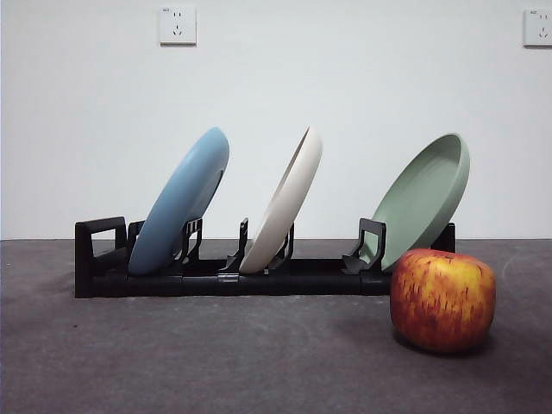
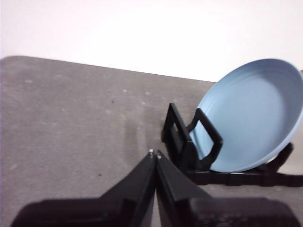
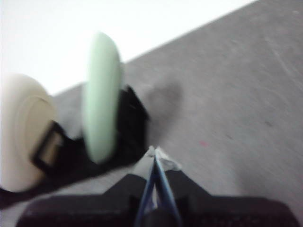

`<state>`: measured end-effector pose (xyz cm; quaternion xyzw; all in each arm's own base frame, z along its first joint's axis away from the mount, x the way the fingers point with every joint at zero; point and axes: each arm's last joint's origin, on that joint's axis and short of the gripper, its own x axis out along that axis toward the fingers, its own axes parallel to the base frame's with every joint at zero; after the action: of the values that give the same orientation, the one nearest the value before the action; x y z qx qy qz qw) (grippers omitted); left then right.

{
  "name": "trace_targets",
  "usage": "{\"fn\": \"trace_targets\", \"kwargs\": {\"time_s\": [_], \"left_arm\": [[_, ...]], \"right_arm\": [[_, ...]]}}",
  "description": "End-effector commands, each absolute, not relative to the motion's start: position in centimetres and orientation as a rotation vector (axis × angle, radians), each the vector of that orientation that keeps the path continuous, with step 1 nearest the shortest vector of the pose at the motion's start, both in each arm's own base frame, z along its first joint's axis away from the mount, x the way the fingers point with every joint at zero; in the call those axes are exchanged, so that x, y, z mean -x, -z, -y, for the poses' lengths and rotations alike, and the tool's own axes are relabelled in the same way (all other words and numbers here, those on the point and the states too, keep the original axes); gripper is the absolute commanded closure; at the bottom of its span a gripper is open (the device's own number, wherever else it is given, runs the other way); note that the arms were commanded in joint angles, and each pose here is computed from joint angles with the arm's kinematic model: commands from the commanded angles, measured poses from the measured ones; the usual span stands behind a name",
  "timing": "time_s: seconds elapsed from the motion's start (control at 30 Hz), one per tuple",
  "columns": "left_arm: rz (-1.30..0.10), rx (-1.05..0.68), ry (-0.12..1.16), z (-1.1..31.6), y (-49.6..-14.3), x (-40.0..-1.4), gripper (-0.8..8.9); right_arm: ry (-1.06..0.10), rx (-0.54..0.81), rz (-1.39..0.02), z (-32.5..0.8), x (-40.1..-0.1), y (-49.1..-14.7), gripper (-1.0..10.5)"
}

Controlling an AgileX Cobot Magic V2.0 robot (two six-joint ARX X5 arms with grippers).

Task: Take the blue plate from the plate rack,put the plate on the table,take the apple from the table,put the apple in the plate

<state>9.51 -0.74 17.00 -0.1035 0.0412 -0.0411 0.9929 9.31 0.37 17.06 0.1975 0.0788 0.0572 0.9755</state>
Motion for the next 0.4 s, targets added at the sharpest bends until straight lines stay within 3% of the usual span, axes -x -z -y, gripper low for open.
{"fn": "trace_targets", "kwargs": {"time_s": [0.03,0.23,0.4], "left_arm": [[-0.048,0.240,0.102,0.8,-19.0,-9.3,8.19],[-0.074,0.241,0.155,1.0,-23.1,-9.8,8.19],[-0.172,0.244,0.258,1.4,-26.7,-11.7,8.19]], "right_arm": [[-0.155,-0.428,-0.122,-0.5,-9.0,-19.3,9.6],[-0.164,-0.418,-0.119,-0.5,-9.0,-23.9,9.6],[-0.246,-0.350,-0.157,-0.7,-10.0,-27.8,9.6]]}}
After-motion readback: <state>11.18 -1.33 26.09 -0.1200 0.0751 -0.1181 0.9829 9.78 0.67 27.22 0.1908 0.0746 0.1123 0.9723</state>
